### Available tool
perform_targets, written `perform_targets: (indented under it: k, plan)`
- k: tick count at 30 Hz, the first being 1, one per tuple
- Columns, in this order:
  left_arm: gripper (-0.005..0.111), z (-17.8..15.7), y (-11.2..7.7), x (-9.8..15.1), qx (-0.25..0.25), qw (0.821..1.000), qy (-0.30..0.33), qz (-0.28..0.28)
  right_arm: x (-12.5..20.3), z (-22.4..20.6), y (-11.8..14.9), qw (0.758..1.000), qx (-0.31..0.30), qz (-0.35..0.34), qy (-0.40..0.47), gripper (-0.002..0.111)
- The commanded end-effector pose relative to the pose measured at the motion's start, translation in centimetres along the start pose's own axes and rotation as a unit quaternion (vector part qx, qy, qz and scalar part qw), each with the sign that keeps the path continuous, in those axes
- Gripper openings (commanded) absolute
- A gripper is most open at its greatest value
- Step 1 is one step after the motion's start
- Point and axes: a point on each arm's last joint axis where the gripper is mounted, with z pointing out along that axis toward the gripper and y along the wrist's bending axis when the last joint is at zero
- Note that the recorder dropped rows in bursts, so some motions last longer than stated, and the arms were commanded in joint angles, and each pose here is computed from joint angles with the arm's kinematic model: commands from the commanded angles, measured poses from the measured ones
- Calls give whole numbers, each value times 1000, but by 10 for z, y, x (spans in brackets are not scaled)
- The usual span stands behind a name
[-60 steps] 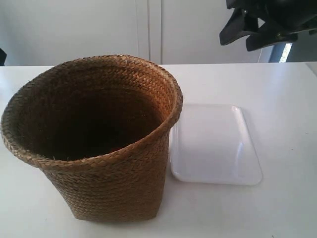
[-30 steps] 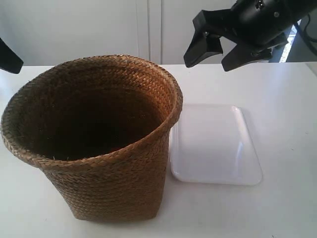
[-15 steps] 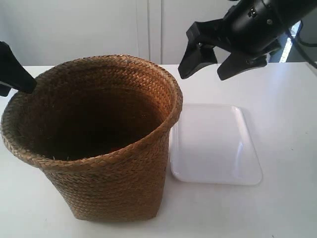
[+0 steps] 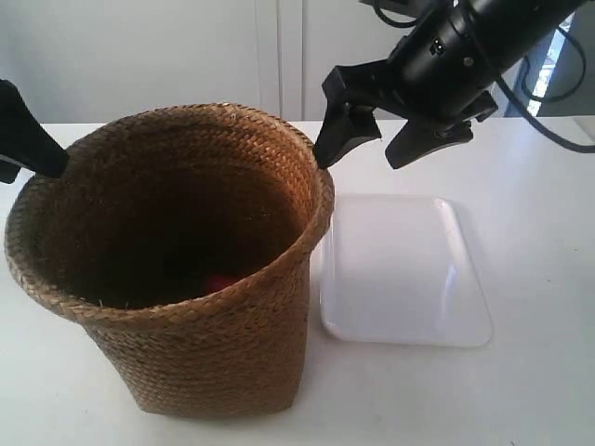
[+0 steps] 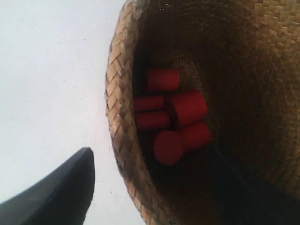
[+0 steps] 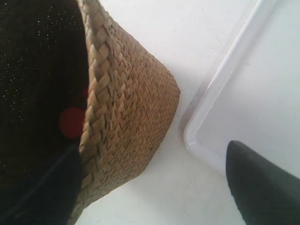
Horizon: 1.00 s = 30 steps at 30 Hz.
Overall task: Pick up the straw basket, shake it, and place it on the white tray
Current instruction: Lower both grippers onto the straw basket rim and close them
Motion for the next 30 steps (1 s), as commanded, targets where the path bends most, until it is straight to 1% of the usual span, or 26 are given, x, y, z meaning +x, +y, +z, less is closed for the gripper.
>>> perform_targets:
  k: [1, 6, 15, 21, 25, 30]
  plan:
    - [72, 1, -2, 2, 10, 1000, 9, 1, -5, -6, 2, 1000, 17, -19, -2, 78]
    - [72, 1, -2, 3, 11, 1000, 9, 2, -9, -19, 8, 1000, 15, -21, -8, 78]
    - [72, 2, -3, 1, 8, 1000, 4, 6, -9, -20, 10, 1000, 7, -16, -8, 78]
    - [72, 10, 2, -1, 12, 1000, 16, -2, -10, -21, 17, 999, -29, -17, -11, 78]
    - [71, 16, 6, -2, 18, 999, 28, -9, -10, -20, 17, 999, -31, -19, -12, 78]
    - [71, 23, 10, -5, 21, 999, 32, -16, -11, -6, 13, 999, -34, -14, 8, 78]
